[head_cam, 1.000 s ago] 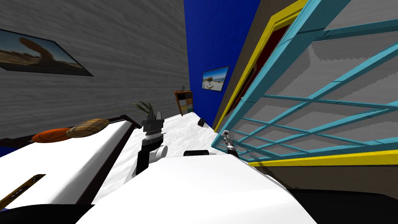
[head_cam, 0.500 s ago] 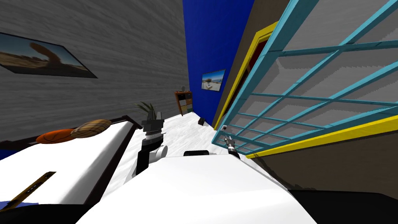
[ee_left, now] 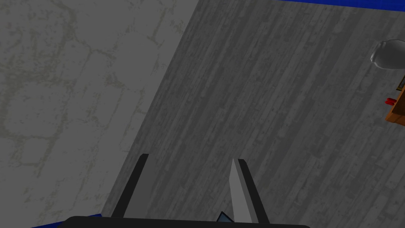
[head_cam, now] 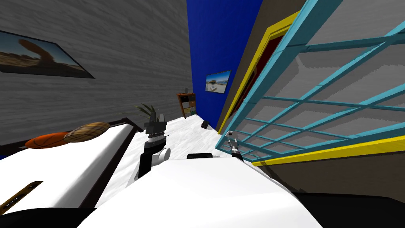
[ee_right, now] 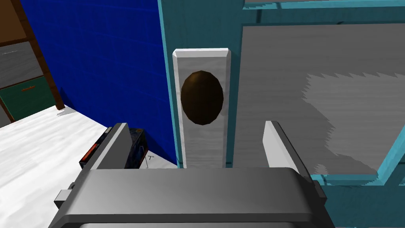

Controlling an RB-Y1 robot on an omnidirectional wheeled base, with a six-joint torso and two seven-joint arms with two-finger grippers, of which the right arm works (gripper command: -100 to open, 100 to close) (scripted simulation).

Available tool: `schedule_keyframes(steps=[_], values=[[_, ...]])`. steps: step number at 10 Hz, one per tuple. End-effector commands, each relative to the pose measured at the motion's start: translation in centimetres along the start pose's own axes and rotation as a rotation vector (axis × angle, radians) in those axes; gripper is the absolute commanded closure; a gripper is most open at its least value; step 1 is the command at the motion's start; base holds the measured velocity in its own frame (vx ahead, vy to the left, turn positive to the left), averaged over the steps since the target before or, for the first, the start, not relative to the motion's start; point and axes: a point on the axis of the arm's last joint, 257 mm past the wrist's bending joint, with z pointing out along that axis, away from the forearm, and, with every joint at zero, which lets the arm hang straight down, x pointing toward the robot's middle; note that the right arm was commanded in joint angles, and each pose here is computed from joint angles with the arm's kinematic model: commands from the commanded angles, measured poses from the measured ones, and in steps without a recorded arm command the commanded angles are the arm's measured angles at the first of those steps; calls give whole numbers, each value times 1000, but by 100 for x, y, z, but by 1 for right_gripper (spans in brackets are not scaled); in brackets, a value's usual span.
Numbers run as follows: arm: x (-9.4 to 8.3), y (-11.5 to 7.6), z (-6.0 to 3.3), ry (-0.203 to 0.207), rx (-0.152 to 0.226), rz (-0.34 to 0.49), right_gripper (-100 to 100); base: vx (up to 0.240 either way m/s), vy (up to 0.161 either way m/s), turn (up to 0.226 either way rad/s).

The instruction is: Pull the door open

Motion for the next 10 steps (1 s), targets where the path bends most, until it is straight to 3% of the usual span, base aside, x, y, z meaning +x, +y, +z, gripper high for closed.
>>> schedule_keyframes(steps=[1, 4, 5, 10], values=[[4, -17, 29, 2, -6, -2, -100, 203, -147, 37], [9, -32, 46, 4, -11, -2, -100, 160, -93, 28], [9, -32, 46, 4, -11, -2, 100, -18, 8, 0], [9, -32, 46, 4, -11, -2, 100, -15, 9, 3]])
